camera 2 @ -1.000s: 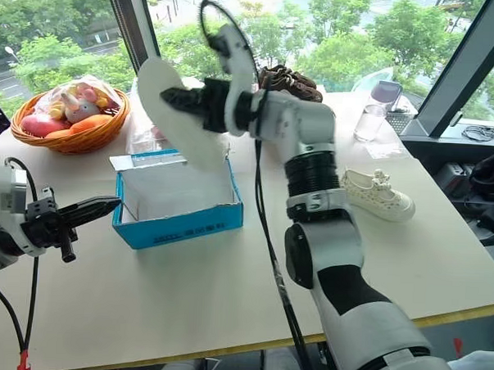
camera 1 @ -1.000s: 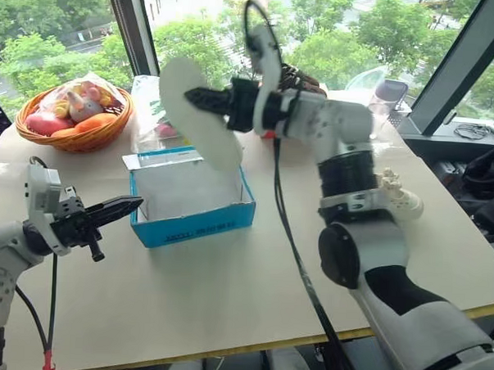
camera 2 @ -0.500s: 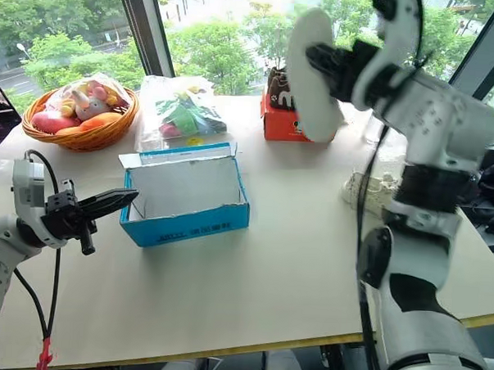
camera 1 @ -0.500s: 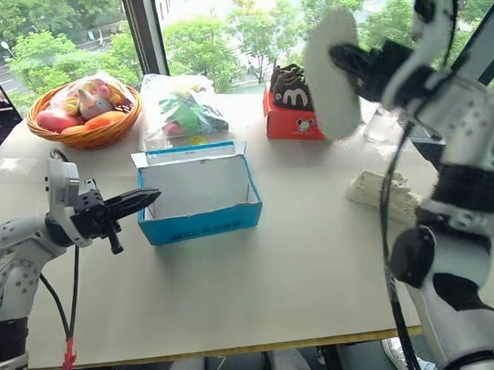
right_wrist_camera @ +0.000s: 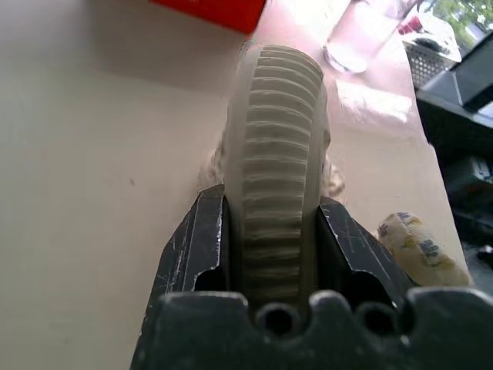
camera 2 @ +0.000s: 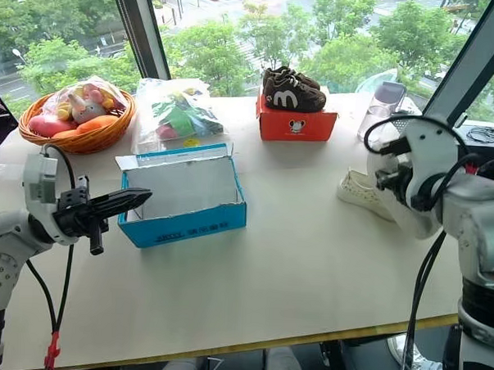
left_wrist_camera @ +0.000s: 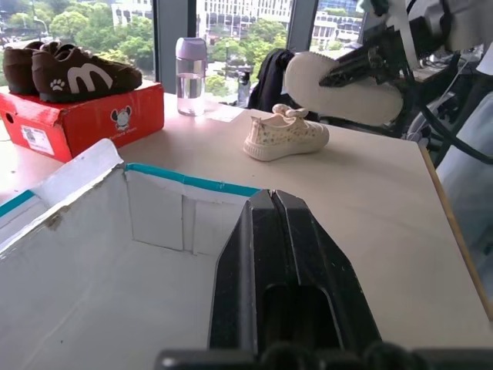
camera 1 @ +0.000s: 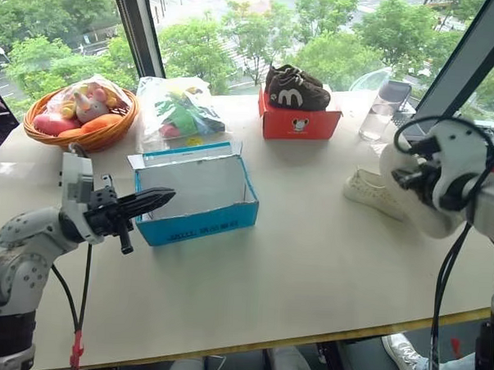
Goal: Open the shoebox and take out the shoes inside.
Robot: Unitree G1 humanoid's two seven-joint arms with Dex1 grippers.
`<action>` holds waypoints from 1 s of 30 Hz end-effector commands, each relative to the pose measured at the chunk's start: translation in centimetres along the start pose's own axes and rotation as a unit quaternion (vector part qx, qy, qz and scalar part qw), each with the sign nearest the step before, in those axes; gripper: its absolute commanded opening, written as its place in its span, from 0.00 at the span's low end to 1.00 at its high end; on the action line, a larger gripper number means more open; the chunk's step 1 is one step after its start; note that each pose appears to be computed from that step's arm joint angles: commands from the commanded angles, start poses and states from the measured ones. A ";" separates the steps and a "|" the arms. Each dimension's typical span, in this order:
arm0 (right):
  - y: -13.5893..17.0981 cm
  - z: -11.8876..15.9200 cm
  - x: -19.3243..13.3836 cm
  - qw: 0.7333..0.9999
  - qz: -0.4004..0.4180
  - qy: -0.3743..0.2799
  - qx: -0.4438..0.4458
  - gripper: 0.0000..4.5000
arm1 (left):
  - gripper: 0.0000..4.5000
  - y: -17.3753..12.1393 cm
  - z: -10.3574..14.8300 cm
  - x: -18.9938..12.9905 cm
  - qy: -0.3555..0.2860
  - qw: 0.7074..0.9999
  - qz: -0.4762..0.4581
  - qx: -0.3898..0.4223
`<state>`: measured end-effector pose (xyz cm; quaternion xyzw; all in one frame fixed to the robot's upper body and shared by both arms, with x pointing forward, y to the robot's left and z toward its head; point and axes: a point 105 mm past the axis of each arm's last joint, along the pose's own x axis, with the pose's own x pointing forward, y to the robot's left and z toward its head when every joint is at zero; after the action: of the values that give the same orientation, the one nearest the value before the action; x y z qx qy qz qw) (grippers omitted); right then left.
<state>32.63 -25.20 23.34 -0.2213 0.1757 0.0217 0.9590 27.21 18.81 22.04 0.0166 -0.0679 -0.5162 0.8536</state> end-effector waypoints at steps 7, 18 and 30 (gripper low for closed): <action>1.3 -1.5 0.4 0.993 -0.078 0.016 -0.081 0.31 | 0.00 -0.5 0.7 0.8 -0.008 1.000 -0.026 0.009; 6.6 -2.3 2.1 0.990 -0.024 0.011 -0.137 0.31 | 0.00 -2.3 0.7 1.5 -0.005 0.998 -0.070 0.001; 11.9 -7.8 4.5 0.994 0.059 0.078 -0.044 0.44 | 0.00 -2.9 -0.5 1.5 0.019 0.997 -0.079 -0.002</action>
<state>33.04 -17.93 11.41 -0.2702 0.2422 0.0607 0.9299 25.72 16.16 20.74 0.0093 -0.0369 -0.5797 0.8140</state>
